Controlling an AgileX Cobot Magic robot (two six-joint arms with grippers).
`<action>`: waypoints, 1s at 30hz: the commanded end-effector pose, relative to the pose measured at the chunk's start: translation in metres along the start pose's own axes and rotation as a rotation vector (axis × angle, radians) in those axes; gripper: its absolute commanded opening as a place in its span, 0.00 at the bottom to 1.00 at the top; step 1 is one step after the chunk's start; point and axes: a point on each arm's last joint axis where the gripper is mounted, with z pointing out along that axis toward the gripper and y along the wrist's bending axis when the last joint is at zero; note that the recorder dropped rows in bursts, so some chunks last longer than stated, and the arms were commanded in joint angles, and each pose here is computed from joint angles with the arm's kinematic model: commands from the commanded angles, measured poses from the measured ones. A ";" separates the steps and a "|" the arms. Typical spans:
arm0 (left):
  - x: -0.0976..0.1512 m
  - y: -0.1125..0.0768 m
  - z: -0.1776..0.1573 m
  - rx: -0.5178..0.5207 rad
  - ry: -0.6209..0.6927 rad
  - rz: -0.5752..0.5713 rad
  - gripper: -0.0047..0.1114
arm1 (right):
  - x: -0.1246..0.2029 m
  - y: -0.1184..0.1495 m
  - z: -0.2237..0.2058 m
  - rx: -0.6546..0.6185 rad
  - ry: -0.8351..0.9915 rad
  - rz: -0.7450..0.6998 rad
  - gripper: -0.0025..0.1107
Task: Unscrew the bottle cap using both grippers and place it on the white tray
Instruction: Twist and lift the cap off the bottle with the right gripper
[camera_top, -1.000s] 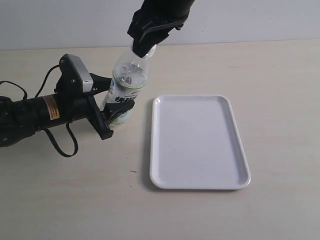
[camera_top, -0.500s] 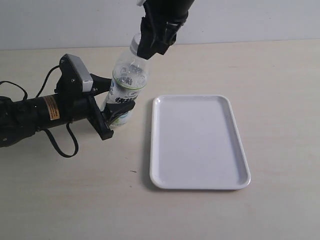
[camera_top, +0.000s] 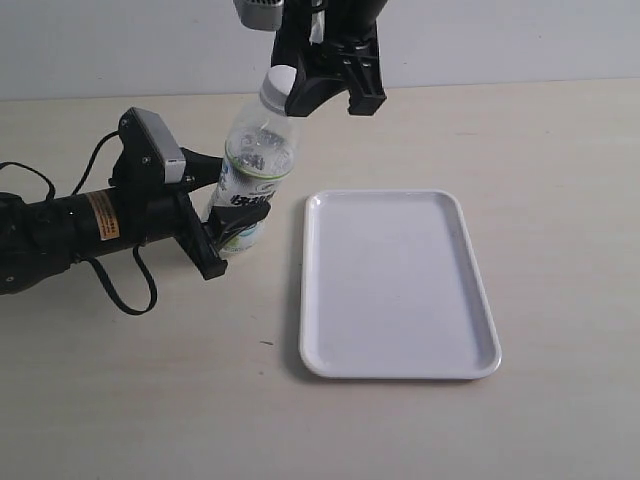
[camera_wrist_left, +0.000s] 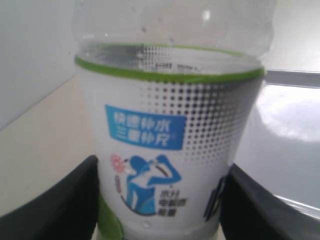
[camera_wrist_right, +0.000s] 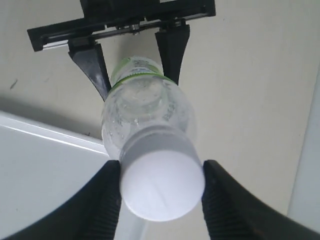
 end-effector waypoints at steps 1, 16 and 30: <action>-0.011 0.003 -0.001 -0.033 -0.077 -0.047 0.04 | 0.000 -0.002 -0.002 0.021 0.015 -0.158 0.02; -0.011 0.003 -0.001 -0.033 -0.077 -0.047 0.04 | -0.001 -0.002 -0.002 0.019 0.012 -0.571 0.02; -0.012 0.004 -0.001 -0.041 -0.077 -0.056 0.04 | -0.001 -0.004 -0.003 0.039 0.024 -0.685 0.02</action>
